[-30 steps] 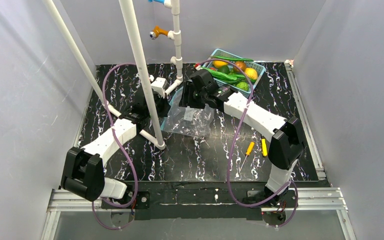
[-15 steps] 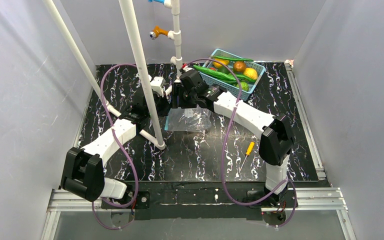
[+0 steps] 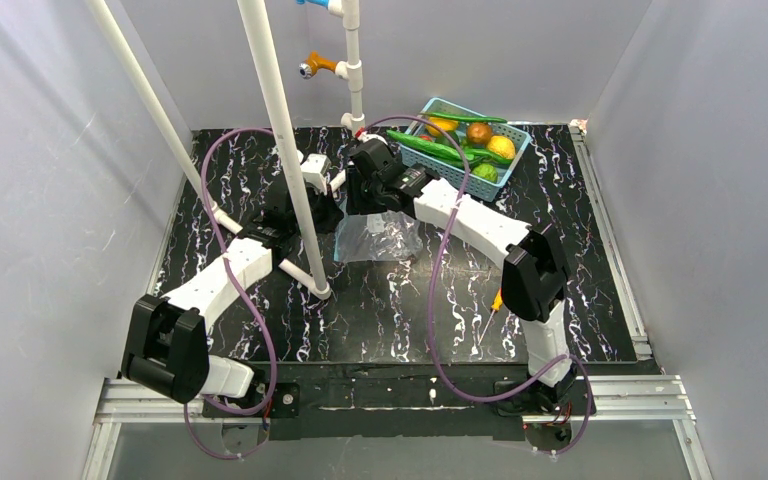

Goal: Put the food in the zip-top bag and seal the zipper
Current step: Open the zipper of the food storage bag.

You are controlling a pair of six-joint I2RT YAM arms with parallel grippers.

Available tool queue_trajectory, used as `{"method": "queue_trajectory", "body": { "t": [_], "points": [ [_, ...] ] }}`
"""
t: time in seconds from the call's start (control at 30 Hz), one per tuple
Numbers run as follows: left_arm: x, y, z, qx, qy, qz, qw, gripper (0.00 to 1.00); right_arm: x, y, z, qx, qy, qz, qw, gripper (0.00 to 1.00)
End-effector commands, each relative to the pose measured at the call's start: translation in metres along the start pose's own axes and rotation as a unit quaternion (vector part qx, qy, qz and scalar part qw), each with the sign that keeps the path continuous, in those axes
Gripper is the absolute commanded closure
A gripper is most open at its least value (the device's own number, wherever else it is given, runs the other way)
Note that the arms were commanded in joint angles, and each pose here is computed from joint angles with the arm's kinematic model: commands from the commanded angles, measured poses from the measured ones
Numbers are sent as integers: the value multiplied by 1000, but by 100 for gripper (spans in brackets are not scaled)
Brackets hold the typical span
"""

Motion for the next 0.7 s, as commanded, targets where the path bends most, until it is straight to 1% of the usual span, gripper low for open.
{"method": "queue_trajectory", "body": {
  "t": [0.0,0.1,0.2,0.33,0.4,0.43,0.47,0.5,0.57,0.6,0.67],
  "points": [
    [-15,9,-2,-1,-8,-32,999,100,-15,4,-1,30,16,-29,999,56],
    [-16,10,-1,-4,-7,-37,999,100,-14,5,-5,53,21,-35,998,57],
    [-17,11,-2,-3,-4,-40,999,100,-14,4,6,41,21,-42,998,59],
    [-18,12,-2,-2,-3,-43,999,100,-17,-1,22,27,27,-57,998,58],
    [-17,13,-1,-5,-2,-44,999,100,-18,-4,23,25,30,-61,997,60],
    [-17,13,-1,-8,0,-45,999,100,-19,-6,22,30,32,-64,997,62],
    [-18,14,0,-10,1,-46,999,100,-18,-8,20,35,34,-65,997,68],
    [-18,14,0,-11,3,-46,999,100,-19,-9,19,36,36,-67,996,75],
    [-16,13,2,-17,7,-43,999,100,-20,-7,12,55,38,-76,995,96],
    [-16,13,4,-25,10,-42,999,100,-22,-3,7,69,33,-84,994,99],
    [-15,14,12,-53,16,-37,998,100,-23,7,-3,85,23,-102,991,99]
  ]
}}
Point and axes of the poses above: each gripper's point midway between its finger pads, its own y axis back along the fingers, its own z axis along the line the jaws close on, x = y × z, the point moved 2 cm from there along y, back along the fingers, and after that the axes turned 3 degrees about -y, right-handed, at the moved point
